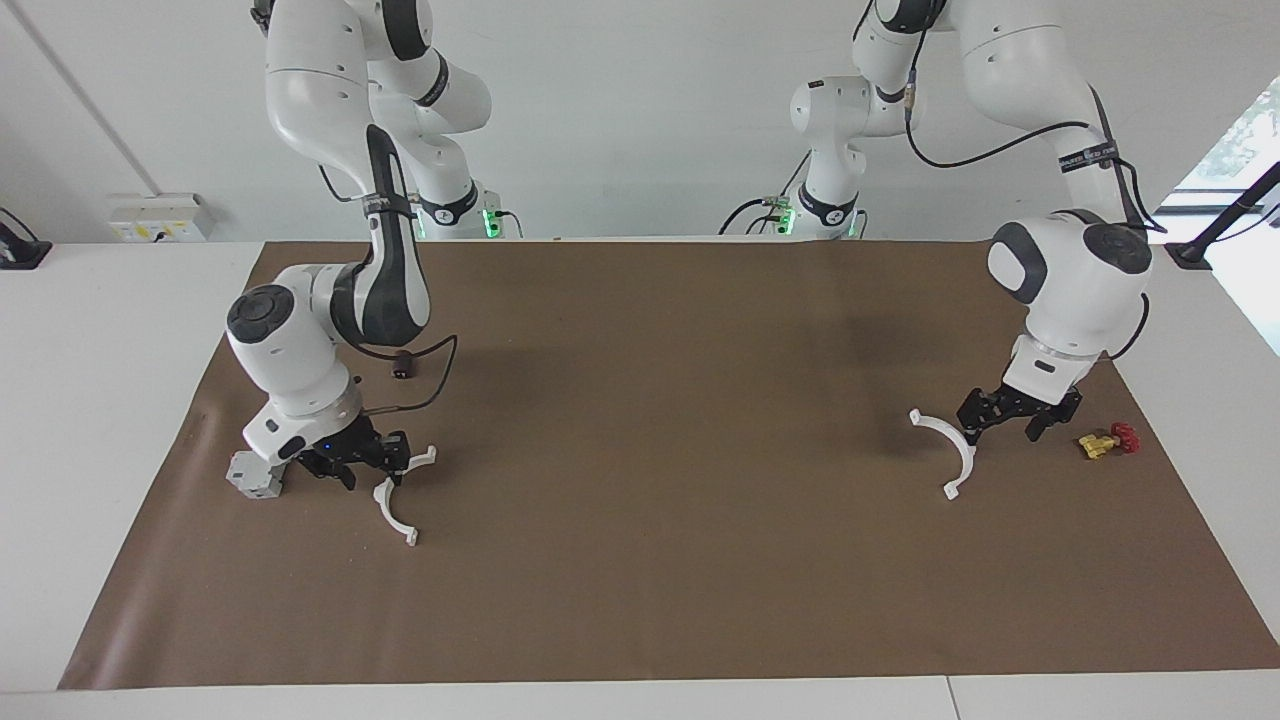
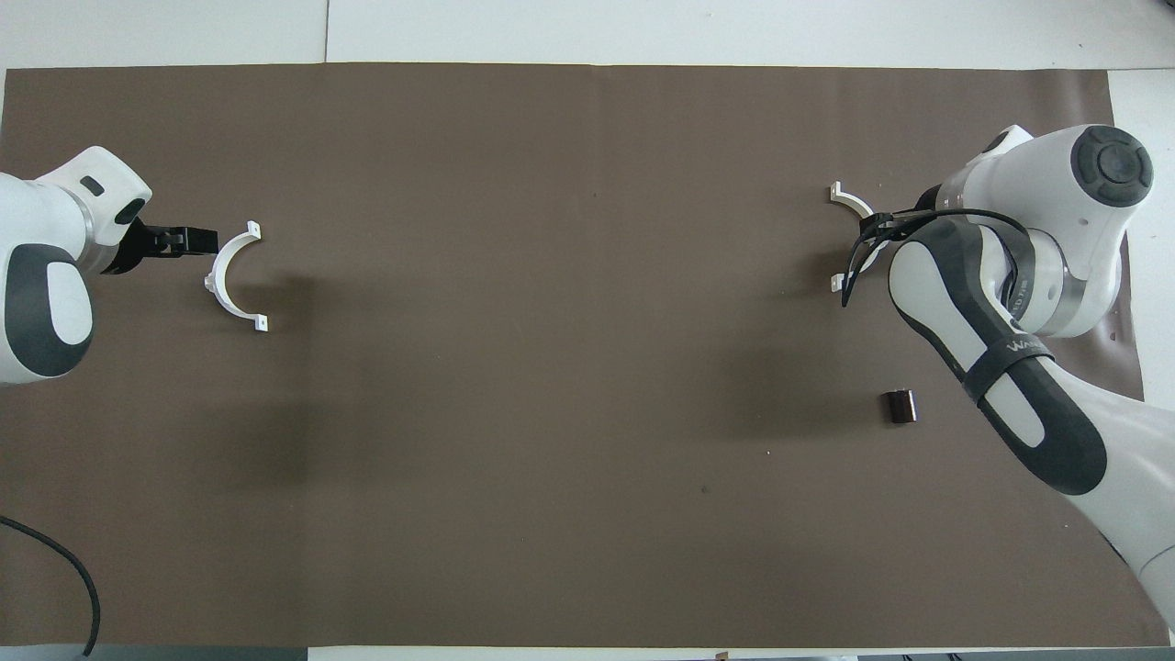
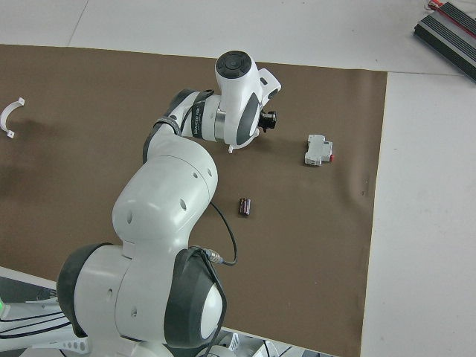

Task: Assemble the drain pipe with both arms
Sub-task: 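Grasp the white clamp half with the right gripper while the left gripper grasps the other, then lift the right clamp half and carry it toward the left gripper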

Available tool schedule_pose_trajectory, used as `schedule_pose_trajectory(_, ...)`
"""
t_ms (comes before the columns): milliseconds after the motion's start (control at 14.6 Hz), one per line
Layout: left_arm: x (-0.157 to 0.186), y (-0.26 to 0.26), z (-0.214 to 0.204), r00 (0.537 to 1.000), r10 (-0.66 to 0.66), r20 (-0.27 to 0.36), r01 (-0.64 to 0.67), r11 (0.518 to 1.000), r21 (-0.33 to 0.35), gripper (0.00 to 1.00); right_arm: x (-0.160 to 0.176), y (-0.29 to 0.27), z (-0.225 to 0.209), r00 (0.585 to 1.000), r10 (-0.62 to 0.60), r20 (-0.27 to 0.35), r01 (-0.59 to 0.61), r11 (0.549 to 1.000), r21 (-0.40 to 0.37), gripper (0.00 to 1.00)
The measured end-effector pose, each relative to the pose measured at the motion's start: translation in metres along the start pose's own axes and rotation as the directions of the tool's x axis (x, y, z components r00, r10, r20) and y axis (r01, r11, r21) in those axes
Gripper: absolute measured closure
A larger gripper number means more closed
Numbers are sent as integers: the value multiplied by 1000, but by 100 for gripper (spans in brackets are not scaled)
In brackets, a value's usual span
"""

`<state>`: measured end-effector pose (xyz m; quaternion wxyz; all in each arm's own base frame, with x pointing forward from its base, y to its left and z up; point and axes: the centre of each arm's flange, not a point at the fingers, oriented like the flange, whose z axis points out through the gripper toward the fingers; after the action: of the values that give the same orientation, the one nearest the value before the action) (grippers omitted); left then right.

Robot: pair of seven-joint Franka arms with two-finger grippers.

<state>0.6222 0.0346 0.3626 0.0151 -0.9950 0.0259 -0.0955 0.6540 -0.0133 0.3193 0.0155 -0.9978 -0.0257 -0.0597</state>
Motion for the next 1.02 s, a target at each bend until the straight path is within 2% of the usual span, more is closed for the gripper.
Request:
schedule_pose_trajectory(68,-1,0,8,1000,1,5,-1,1000,1,0,1,1,3,1000,0,-4,0,1000,-2,32)
schedule_pose_trajectory(137,-2,0,17,1000,1,16,-1,1000,1,1,3,1,8,1000,0,-15,0,1000,-4,37)
schedule_pose_trajectory(410,-16,2,50,998,2,65,-2,1000,0,3,5,-3,20,1000,-7,-25,6,1000,-5,41)
schedule_pose_trajectory(751,-29,3,67,999,1,54,-1,1000,3,7,5,-5,21,1000,-10,-24,9,1000,-4,46)
schedule_pose_trajectory(888,-29,3,65,999,0,50,-1,1000,3,27,4,-5,24,1000,-11,-17,10,1000,-3,47)
schedule_pose_trajectory(956,-29,3,65,999,-8,50,7,1000,3,27,2,-5,27,1000,-12,-12,12,1000,-3,47)
schedule_pose_trajectory(1024,-28,3,64,999,-25,48,25,1000,4,33,1,-5,29,1000,-16,-7,16,1000,-3,47)
